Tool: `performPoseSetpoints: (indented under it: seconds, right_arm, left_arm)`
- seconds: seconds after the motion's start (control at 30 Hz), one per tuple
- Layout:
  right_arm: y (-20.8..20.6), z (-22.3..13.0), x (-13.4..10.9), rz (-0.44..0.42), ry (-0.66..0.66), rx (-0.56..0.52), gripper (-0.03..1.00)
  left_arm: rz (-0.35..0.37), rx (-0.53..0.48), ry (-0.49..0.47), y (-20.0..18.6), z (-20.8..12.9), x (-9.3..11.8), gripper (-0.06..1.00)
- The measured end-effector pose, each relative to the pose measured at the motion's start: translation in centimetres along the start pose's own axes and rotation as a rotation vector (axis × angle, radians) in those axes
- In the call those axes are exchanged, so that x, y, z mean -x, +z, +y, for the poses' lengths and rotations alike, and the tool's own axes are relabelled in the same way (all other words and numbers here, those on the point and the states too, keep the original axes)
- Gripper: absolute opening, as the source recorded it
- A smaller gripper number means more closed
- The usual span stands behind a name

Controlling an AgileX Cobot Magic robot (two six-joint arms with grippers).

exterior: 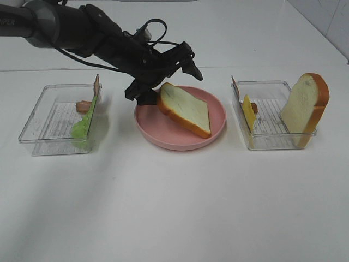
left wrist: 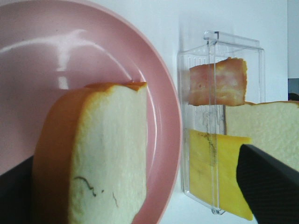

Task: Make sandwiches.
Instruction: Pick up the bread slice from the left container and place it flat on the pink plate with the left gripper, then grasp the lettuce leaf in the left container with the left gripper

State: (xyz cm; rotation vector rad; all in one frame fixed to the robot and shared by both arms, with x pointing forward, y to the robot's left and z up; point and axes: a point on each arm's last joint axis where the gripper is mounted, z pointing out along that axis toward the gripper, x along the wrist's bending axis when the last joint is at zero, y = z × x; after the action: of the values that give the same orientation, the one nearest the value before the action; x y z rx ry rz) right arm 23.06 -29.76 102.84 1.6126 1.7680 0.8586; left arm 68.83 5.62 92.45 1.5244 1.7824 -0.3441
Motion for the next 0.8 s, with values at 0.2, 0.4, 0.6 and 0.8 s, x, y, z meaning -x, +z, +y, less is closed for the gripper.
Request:
performPoseSetpoints:
  seconds: [0.2, 0.4, 0.6, 0.8]
  right_arm:
    - [0.0, 0.0, 0.0, 0.000, 0.000, 0.001, 0.87]
    - [0.0, 0.0, 0.0, 0.000, 0.000, 0.001, 0.87]
    - [0.0, 0.0, 0.0, 0.000, 0.000, 0.000, 0.87]
    - [0.0, 0.0, 0.0, 0.000, 0.000, 0.000, 0.87]
  left_arm:
    - [0.091, -0.011, 0.067, -1.8, 1.6, 2.0, 0.94]
    - [0.226, -0.016, 0.146, -3.7, 2.8, 3.0, 0.94]
    - [0.285, -0.029, 0.211, -5.4, 3.6, 4.2, 0.94]
    - [0.404, -0.067, 0.291, -8.0, 4.2, 5.2, 0.94]
